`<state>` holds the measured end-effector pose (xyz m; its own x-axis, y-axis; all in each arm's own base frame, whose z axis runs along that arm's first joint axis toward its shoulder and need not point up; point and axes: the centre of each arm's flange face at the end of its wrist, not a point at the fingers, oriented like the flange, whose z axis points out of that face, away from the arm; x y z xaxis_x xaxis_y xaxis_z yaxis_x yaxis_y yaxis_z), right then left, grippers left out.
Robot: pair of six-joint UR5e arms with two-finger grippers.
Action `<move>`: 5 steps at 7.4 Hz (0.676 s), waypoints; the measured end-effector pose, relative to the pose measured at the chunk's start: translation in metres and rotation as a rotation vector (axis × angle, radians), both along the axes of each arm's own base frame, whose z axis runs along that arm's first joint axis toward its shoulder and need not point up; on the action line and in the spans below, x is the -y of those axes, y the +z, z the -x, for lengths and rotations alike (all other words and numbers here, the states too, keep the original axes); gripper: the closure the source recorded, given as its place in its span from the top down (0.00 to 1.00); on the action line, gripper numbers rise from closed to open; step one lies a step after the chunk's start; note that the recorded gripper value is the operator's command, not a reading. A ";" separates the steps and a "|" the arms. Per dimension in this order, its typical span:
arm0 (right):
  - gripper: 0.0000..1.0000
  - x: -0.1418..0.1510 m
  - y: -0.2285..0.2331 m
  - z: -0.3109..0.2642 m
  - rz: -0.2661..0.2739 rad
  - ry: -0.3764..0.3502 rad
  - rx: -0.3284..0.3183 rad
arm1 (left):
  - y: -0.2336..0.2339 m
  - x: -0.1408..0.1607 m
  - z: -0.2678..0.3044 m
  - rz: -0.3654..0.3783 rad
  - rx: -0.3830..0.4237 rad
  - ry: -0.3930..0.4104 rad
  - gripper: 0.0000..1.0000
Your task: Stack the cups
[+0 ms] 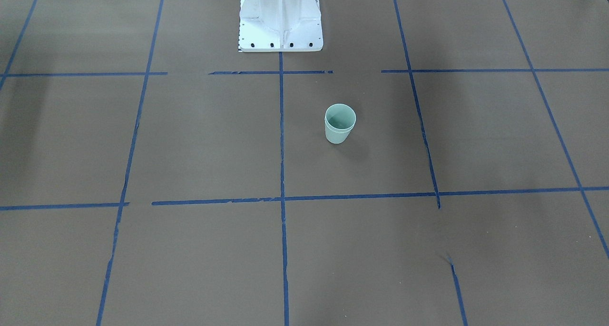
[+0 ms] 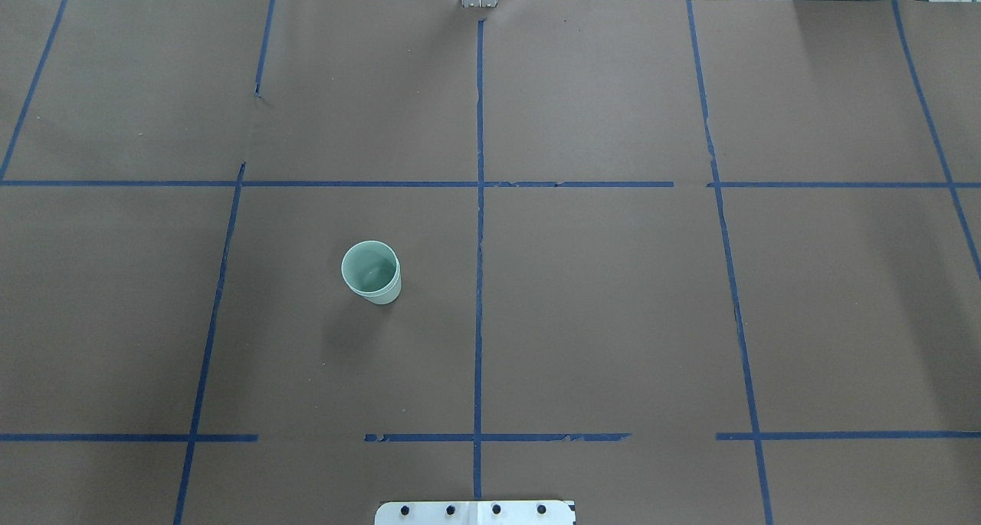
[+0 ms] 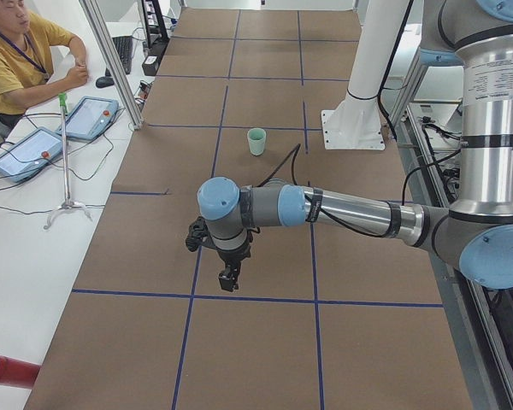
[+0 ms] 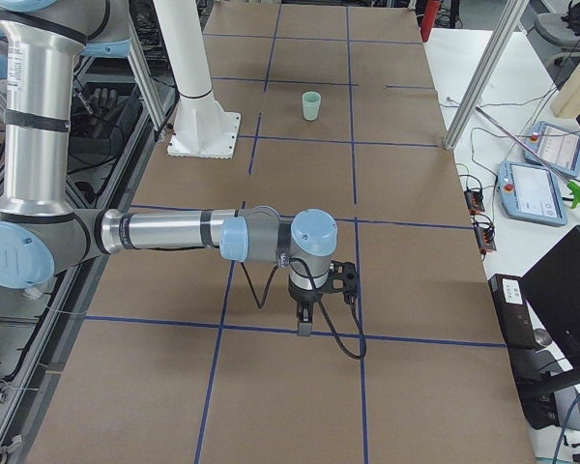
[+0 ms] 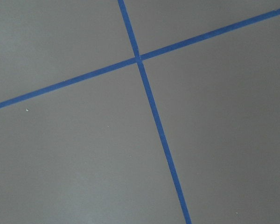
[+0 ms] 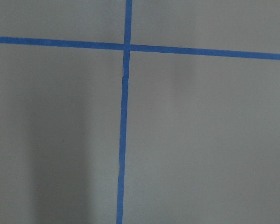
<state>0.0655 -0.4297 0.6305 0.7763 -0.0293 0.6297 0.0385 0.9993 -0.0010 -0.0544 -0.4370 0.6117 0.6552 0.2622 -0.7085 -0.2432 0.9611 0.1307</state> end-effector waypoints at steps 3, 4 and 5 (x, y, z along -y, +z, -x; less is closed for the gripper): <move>1.00 0.000 0.000 0.000 0.000 0.000 0.000 | 0.025 -0.034 0.012 0.026 -0.056 -0.050 1.00; 1.00 0.000 0.000 0.000 0.000 0.001 0.000 | 0.027 -0.036 0.016 0.026 -0.055 -0.059 1.00; 1.00 0.000 0.000 0.000 0.000 0.000 0.000 | 0.027 -0.036 0.018 0.022 -0.053 -0.062 1.00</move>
<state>0.0656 -0.4299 0.6303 0.7763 -0.0293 0.6297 0.0381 0.9993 -0.0005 -0.0726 -0.4010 0.6389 0.6312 0.2057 -0.7478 -0.1763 0.9770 0.1200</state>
